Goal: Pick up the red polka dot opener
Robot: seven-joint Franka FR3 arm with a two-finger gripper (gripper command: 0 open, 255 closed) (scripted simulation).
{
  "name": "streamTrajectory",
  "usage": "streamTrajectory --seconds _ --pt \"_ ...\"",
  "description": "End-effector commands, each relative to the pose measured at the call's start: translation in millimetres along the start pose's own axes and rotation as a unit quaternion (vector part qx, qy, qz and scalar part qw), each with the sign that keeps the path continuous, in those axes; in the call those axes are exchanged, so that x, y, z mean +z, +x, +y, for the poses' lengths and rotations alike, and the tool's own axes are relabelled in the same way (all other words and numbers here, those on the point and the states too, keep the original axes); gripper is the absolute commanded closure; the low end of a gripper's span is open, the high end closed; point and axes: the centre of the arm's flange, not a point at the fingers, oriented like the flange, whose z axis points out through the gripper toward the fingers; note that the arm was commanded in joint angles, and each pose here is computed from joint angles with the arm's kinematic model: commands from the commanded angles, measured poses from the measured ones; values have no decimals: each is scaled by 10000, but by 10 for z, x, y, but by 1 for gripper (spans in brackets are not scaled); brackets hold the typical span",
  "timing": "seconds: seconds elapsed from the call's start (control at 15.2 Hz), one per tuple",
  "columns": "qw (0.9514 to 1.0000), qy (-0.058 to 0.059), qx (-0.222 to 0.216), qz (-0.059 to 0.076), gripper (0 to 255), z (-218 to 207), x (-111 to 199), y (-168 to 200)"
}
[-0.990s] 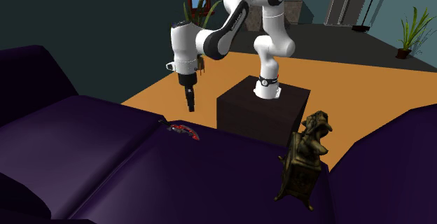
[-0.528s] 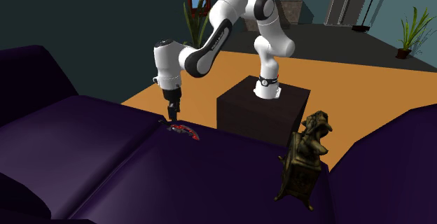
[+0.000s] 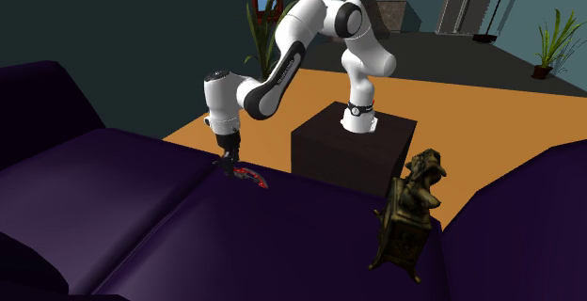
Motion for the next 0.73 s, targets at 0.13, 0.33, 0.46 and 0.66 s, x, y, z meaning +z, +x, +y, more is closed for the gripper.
streamTrajectory --seconds 0.13,0.33,0.46,0.66 --pt "10000 1 0 1 255 11 85 23" --pt "10000 1 0 2 255 11 83 21" --pt "10000 0 0 2 255 11 82 20" --pt "10000 1 0 2 255 14 85 19"
